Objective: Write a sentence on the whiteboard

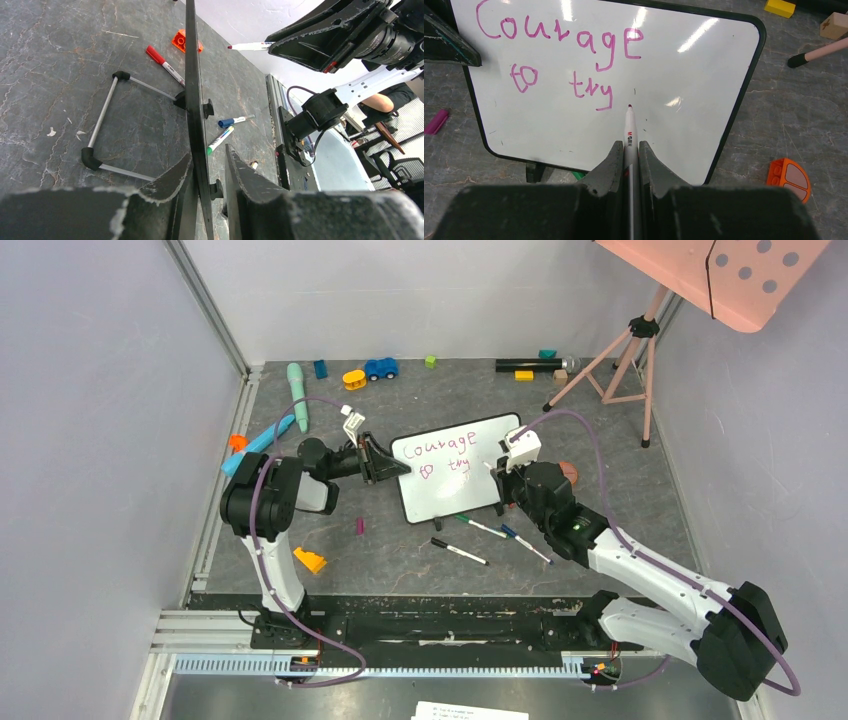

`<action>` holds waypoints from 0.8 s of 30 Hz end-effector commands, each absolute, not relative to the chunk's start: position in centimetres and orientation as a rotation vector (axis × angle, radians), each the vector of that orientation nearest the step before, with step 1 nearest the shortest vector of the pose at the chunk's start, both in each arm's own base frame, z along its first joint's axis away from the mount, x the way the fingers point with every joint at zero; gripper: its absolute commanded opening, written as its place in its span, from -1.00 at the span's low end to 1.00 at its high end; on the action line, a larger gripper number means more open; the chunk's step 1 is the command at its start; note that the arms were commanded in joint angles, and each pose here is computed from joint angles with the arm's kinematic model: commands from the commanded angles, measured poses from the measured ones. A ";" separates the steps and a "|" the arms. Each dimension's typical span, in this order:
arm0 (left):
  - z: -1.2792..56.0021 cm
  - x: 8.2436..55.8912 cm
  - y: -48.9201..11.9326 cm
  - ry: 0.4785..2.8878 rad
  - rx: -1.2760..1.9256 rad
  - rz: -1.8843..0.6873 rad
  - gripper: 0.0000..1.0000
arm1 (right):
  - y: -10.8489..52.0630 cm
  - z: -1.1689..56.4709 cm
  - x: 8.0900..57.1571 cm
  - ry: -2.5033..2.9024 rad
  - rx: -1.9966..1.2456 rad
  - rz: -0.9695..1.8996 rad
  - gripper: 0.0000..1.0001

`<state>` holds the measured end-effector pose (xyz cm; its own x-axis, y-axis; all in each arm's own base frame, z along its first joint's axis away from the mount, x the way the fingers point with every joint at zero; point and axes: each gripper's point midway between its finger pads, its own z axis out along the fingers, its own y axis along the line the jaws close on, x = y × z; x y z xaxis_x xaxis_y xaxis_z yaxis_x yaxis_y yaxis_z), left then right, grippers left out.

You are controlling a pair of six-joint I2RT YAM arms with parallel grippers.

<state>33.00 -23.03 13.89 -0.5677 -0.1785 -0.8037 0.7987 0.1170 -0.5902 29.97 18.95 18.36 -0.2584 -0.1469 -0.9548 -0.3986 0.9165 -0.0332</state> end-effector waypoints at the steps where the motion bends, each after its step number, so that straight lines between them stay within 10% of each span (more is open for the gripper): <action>1: 16.3 32.9 -22.8 1.497 0.684 -1.503 -0.46 | 18.8 19.0 30.2 1.812 -0.392 0.248 -1.00; 12: 16.3 33.0 -22.8 1.500 0.674 -1.503 -0.95 | 18.3 18.6 30.0 1.819 -0.383 0.231 -1.00; 24: 16.3 33.1 -22.8 1.503 0.665 -1.506 -0.96 | 18.0 18.7 30.4 1.817 -0.345 0.216 -1.00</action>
<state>33.25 -22.93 13.79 -0.5709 -0.1929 -0.7980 0.7908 0.1322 -0.5977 29.93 18.27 17.53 -0.2729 -0.1592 -0.9488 -0.3729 0.9266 -0.0483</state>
